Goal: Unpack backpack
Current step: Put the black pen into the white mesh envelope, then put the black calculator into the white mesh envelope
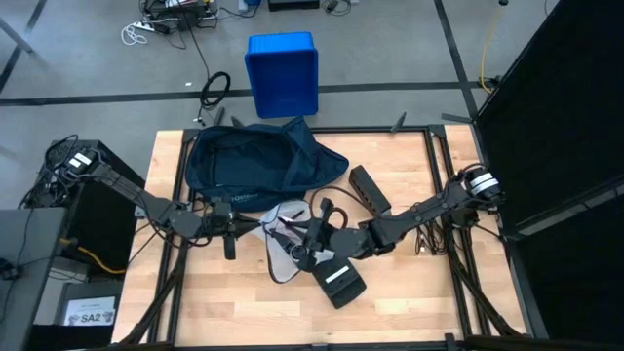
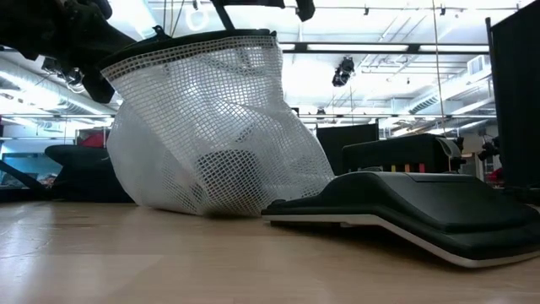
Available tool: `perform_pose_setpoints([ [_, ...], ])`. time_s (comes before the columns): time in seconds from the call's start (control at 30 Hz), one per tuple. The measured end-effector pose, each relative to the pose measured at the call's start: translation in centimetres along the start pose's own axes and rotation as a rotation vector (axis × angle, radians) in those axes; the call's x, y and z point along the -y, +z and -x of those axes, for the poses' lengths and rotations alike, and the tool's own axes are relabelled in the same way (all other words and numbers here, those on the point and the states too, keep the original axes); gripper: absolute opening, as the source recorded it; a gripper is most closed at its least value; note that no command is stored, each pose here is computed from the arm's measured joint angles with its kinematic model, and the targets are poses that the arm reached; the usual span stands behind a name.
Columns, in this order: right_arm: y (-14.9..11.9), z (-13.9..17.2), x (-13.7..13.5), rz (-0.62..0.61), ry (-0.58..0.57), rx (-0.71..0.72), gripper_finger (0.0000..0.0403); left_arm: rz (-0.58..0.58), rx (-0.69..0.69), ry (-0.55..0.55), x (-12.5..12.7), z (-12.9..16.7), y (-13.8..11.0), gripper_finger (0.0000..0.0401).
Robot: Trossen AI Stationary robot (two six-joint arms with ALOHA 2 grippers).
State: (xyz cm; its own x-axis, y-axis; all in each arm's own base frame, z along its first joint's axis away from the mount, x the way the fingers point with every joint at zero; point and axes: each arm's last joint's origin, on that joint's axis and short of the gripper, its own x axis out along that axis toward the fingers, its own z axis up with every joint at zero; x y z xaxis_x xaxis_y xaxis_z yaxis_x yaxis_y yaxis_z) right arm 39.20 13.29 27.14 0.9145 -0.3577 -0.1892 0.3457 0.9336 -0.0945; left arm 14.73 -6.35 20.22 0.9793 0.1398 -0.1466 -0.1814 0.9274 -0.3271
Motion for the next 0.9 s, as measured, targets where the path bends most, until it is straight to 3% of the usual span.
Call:
perform_pose_setpoints([
  [0.47, 0.3, 2.5, -2.1, -0.027, 0.064, 0.007, 0.0194, 0.0, 0.001, 0.0, 0.0, 0.0, 0.0, 0.0],
  [0.7, 2.2, 8.0, -5.4, -0.085, 0.205, 0.112, 0.0208, 0.005, 0.007, -0.003, 0.0, 0.0, 0.1, 0.0],
  [0.8, 1.1, 9.7, -7.4, -0.073, 0.261, 0.094, 0.0199, 0.006, 0.007, -0.004, 0.0, 0.0, 0.1, 0.0],
  [0.9, -1.8, 10.5, -9.5, -0.05, 0.288, 0.003, 0.0187, 0.008, 0.01, -0.004, 0.1, 0.0, 0.1, 0.0],
])
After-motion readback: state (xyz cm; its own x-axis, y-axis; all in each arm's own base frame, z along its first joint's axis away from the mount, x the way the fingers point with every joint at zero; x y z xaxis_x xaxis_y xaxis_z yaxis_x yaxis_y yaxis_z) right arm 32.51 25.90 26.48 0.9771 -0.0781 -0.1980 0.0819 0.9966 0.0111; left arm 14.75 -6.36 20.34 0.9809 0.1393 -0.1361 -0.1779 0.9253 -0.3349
